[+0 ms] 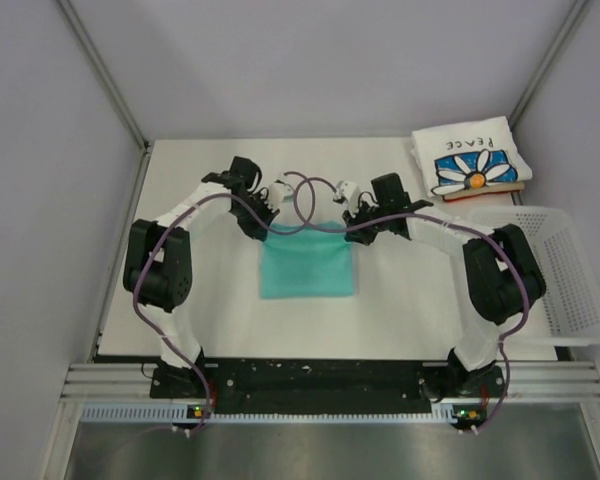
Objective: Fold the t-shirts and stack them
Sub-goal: Fold the long partially folded tshirt into a neat square, then put the neatly folded tshirt into the corner of the board with the right arm
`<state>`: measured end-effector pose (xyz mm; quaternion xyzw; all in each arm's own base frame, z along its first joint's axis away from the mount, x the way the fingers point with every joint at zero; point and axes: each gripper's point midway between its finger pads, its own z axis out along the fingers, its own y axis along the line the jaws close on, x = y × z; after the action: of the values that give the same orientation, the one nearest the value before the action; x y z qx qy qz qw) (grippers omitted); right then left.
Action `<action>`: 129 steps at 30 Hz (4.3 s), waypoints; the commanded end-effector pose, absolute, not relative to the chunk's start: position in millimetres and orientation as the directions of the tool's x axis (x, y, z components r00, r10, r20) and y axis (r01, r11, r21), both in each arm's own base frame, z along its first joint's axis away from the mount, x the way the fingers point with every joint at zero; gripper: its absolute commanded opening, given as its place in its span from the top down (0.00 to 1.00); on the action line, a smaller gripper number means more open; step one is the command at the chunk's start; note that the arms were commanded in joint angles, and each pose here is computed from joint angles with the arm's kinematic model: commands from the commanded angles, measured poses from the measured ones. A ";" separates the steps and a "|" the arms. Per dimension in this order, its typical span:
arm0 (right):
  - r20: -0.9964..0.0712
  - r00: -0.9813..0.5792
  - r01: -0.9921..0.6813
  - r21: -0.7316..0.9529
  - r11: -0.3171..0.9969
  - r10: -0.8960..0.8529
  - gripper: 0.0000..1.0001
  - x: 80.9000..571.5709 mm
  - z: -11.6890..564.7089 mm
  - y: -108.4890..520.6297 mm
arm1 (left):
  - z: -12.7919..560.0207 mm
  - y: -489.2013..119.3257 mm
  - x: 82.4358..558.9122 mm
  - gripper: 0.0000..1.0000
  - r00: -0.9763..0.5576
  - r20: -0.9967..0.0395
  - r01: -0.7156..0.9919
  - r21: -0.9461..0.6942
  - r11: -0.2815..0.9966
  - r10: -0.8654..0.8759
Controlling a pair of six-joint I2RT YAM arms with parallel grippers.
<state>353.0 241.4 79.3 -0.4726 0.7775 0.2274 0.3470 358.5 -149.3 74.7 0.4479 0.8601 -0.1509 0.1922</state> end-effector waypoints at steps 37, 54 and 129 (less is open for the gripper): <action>-0.451 -0.877 -0.222 0.686 0.693 0.166 1.00 407.7 92.6 266.7 | 103.7 -180.4 398.1 0.87 -0.682 -0.623 0.639 -0.254 0.726 0.382; -0.527 -0.839 -0.210 0.540 0.815 0.133 0.71 437.0 106.1 229.5 | 104.1 -153.0 443.3 0.82 -0.723 -0.569 0.565 -0.160 0.810 0.392; -0.432 -0.641 -0.131 -0.752 0.645 -0.634 1.00 567.0 267.3 -26.2 | 147.3 -37.3 413.1 0.42 -0.688 -0.581 0.492 0.067 0.868 0.434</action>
<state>552.8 -3.7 212.1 -0.2519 0.8694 -0.2904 0.3104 404.5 -42.4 125.6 0.2499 0.9255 -0.0613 0.2779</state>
